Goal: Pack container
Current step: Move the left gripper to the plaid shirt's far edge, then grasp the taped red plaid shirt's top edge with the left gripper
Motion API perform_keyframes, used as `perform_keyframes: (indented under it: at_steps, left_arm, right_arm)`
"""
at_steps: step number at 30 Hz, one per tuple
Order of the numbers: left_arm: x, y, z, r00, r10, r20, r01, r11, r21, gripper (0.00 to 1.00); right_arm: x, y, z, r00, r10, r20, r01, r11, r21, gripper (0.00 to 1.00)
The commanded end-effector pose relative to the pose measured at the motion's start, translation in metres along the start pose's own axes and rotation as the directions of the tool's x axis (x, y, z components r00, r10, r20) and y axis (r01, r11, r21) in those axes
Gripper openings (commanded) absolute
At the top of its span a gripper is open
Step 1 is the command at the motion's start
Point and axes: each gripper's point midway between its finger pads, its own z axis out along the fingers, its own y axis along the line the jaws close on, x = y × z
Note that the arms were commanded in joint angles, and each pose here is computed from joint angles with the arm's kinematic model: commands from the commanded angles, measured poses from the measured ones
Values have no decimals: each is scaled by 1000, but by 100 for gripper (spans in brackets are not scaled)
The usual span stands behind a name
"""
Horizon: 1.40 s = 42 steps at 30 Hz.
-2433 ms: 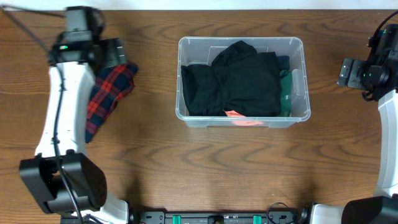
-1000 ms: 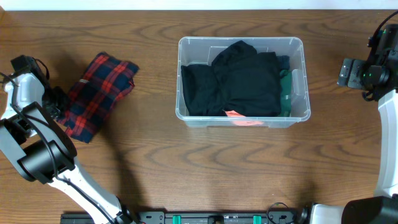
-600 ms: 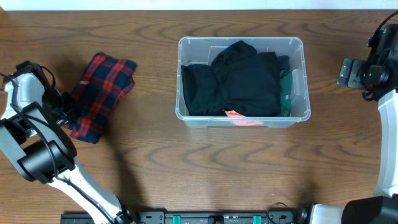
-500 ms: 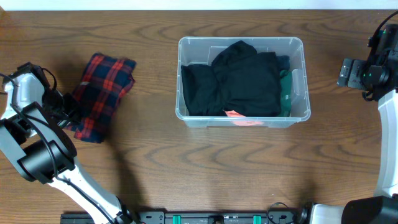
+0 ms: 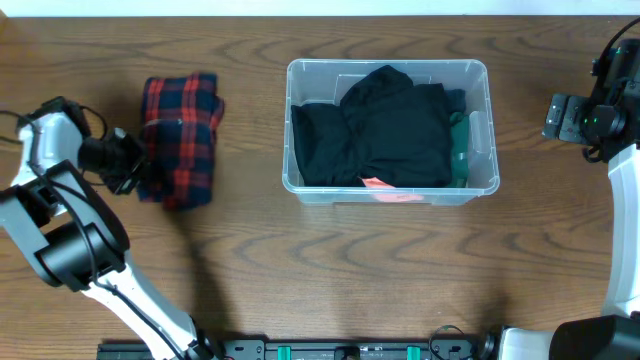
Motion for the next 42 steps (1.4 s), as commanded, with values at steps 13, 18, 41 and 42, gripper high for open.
perform_keyframes:
  at_steps: [13, 18, 41, 42]
  left_arm:
    - [42, -72, -28, 992, 126, -20, -119, 972, 202, 6]
    - [33, -88, -72, 953, 228, 200, -260, 953, 154, 6]
    - [-55, -61, -81, 707, 582, 402, -511, 813, -278, 86]
    - [-57, -61, -80, 707, 582, 402, -511, 813, -278, 86]
  right_arm:
    - [-2, -3, -1, 1000, 13, 4, -13, 1000, 14, 99]
    - [-2, -3, -1, 1000, 13, 4, -13, 1000, 14, 99]
    - [-2, -3, -1, 1000, 13, 4, -13, 1000, 14, 99]
    - [-2, -3, -1, 1000, 13, 3, -13, 1000, 14, 99]
